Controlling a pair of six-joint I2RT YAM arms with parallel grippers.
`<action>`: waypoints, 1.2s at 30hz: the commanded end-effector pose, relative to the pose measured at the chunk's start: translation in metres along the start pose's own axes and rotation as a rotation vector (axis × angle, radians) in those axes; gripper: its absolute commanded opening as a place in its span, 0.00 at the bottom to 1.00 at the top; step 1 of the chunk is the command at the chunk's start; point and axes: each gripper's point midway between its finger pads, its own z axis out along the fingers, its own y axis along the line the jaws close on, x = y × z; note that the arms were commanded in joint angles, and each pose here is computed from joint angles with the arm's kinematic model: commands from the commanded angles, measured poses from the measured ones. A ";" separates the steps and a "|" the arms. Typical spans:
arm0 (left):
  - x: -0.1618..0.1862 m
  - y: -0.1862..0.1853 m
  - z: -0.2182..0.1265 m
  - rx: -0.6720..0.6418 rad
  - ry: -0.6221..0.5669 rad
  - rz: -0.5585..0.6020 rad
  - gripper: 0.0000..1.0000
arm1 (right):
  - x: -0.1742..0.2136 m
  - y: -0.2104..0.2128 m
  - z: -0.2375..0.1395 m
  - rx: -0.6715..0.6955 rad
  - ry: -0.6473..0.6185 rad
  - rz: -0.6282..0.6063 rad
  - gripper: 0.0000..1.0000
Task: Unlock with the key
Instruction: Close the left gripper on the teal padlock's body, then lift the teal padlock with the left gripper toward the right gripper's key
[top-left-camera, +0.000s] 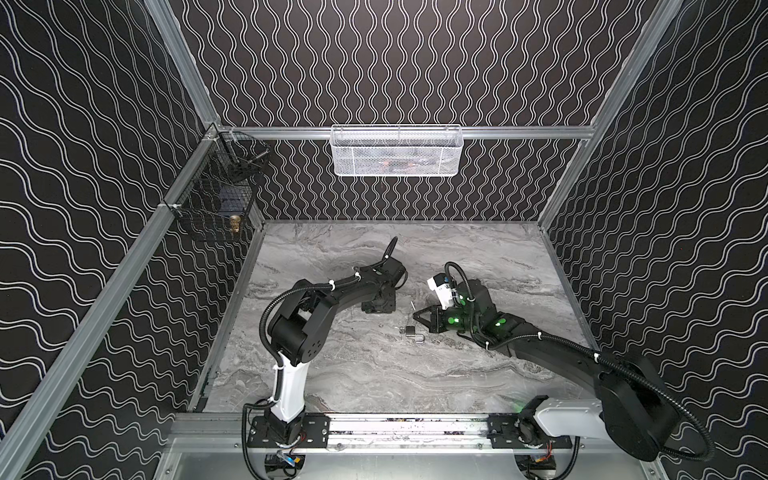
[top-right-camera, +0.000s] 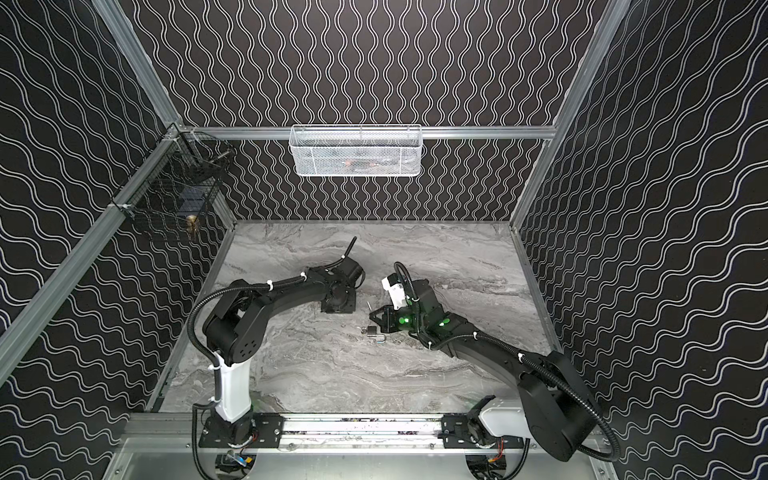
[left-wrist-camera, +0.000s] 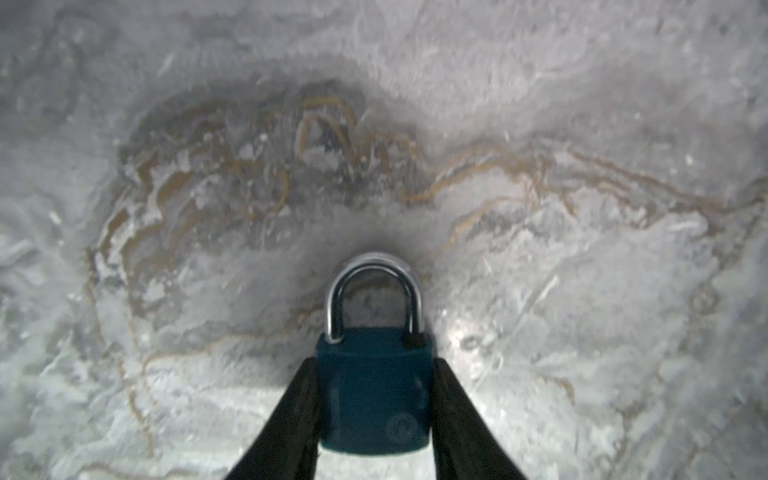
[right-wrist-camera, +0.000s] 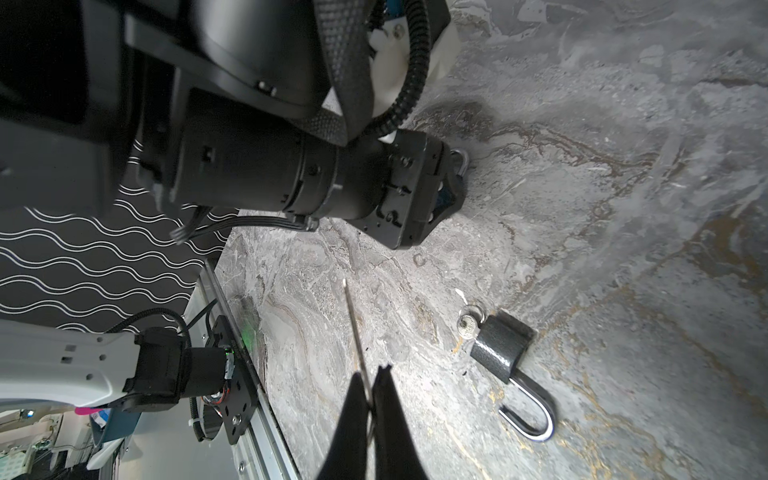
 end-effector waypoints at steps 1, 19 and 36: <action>-0.004 0.002 -0.015 0.008 -0.022 -0.006 0.28 | -0.004 0.006 -0.001 -0.025 -0.017 -0.005 0.00; -0.003 0.010 -0.082 0.129 -0.195 -0.166 0.17 | 0.035 0.020 0.012 -0.044 0.032 0.193 0.00; 0.010 0.026 -0.138 0.178 -0.304 -0.208 0.15 | 0.029 0.066 0.070 -0.191 -0.023 0.343 0.00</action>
